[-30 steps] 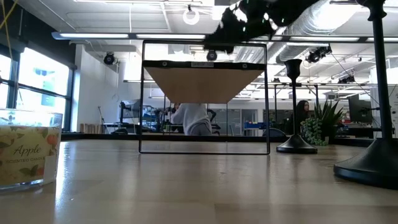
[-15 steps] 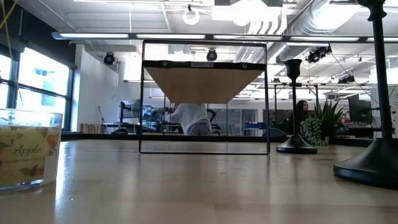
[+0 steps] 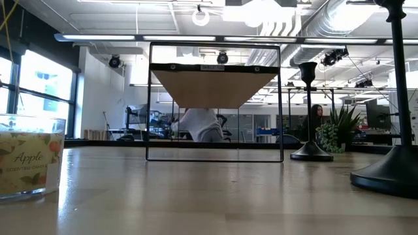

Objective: Pick & Place candle stick holders
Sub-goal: Put the top black candle holder on the shelf

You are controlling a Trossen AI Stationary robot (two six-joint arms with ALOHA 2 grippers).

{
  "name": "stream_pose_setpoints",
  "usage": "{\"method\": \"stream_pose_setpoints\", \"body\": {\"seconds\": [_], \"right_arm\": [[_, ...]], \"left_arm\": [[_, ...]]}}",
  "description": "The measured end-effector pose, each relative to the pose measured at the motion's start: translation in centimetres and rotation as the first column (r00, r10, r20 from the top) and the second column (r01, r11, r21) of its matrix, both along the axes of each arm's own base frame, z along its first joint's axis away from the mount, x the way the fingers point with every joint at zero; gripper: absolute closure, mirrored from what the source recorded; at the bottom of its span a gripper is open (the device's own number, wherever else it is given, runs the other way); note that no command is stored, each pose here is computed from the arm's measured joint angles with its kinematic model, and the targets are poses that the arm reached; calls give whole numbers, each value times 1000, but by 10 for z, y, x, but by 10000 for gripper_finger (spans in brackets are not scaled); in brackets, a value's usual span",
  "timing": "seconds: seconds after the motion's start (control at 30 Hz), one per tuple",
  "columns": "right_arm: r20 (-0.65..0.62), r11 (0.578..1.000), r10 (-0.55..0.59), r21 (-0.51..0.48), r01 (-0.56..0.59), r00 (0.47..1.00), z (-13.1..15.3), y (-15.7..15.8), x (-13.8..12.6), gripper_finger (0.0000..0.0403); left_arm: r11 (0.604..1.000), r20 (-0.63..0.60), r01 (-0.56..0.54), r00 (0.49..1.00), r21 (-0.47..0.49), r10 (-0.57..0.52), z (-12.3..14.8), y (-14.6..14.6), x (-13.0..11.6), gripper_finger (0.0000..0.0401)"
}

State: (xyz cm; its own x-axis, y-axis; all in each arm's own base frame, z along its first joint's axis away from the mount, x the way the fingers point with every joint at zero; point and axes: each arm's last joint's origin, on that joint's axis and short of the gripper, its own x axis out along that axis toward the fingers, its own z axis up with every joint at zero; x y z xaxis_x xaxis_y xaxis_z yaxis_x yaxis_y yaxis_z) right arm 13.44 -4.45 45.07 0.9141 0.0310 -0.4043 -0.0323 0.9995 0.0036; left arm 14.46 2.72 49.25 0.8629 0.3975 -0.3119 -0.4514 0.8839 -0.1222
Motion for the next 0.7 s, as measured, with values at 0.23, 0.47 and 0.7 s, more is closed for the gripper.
{"method": "stream_pose_setpoints", "body": {"seconds": [0.23, 0.47, 0.7], "right_arm": [[-171, 987, -43, 142, 68, 984, -26, 16, -11, 160], [-283, 960, -115, 215, 179, 952, -73, 27, -21, 160], [-230, 945, -192, 218, 243, 954, -129, 35, -14, 160]], "left_arm": [[994, -25, 77, 997, -82, -79, -7, -1, 17, 115], [983, -28, 97, 994, -157, -103, -11, 0, 30, 115], [978, -25, 99, 994, -184, -105, -14, 1, 39, 115]]}}
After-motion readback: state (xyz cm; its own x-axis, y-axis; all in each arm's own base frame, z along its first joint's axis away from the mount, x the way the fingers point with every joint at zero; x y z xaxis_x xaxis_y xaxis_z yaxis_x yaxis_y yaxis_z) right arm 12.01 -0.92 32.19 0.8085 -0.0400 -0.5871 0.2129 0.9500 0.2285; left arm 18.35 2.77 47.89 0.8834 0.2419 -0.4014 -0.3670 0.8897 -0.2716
